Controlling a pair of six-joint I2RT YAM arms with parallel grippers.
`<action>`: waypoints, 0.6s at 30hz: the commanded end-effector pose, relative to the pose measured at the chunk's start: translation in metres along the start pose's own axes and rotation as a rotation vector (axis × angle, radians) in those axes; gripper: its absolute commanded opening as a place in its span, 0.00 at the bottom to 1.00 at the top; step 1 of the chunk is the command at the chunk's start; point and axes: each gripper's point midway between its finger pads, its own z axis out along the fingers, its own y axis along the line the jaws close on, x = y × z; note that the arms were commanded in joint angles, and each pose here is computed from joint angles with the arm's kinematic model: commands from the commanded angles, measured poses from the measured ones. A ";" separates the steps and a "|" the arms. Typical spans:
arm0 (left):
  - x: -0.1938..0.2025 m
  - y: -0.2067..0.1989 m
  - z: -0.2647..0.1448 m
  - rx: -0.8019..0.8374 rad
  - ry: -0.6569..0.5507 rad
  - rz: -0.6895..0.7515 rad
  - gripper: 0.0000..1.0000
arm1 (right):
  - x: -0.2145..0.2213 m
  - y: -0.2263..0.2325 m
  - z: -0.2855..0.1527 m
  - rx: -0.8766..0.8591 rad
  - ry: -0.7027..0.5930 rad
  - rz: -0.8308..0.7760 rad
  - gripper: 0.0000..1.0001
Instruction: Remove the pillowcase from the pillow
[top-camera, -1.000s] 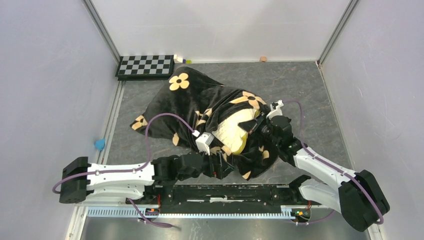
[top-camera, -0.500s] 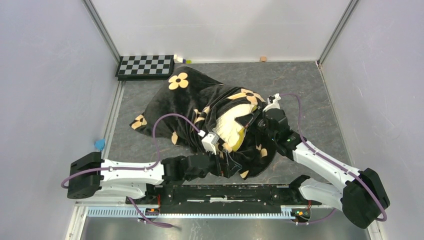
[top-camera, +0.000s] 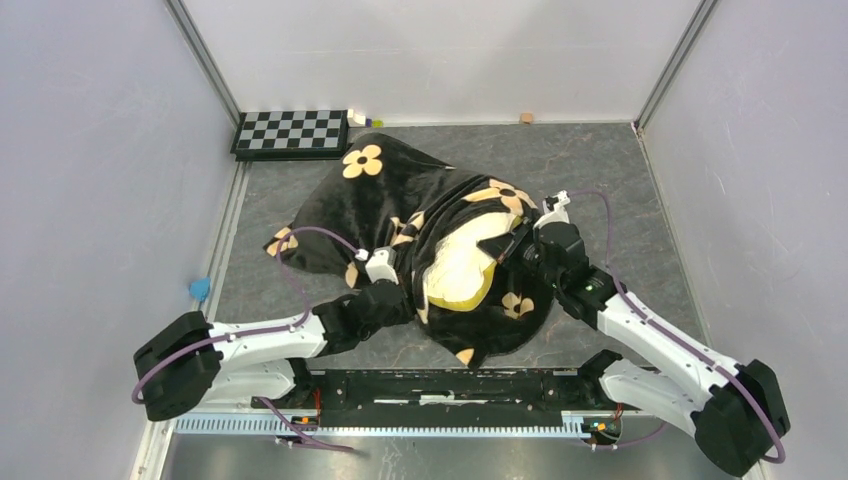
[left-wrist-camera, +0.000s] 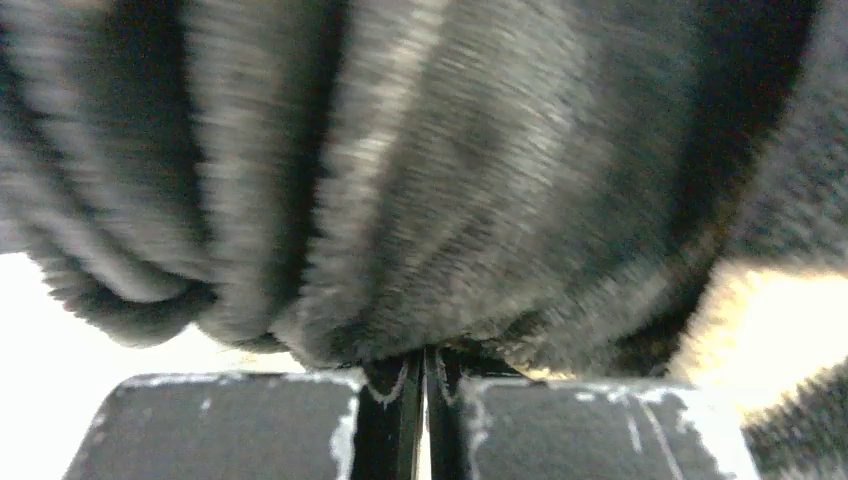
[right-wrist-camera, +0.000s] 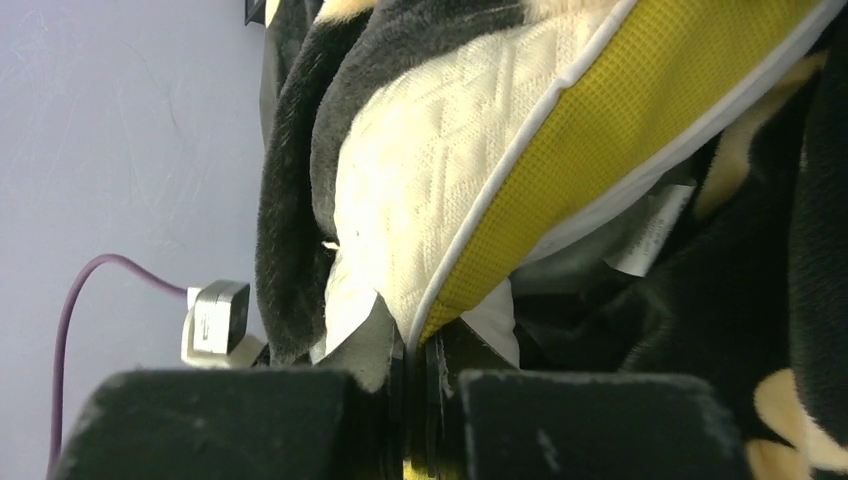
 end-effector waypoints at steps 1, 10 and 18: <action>-0.019 0.056 0.002 -0.186 -0.069 0.085 0.02 | -0.042 0.042 -0.024 -0.105 -0.146 -0.014 0.00; -0.034 0.106 0.011 -0.341 -0.050 -0.008 0.02 | -0.075 0.047 -0.046 -0.099 -0.208 -0.024 0.00; -0.067 0.083 -0.008 -0.261 -0.094 0.081 0.11 | -0.068 0.028 -0.042 -0.092 -0.176 -0.006 0.00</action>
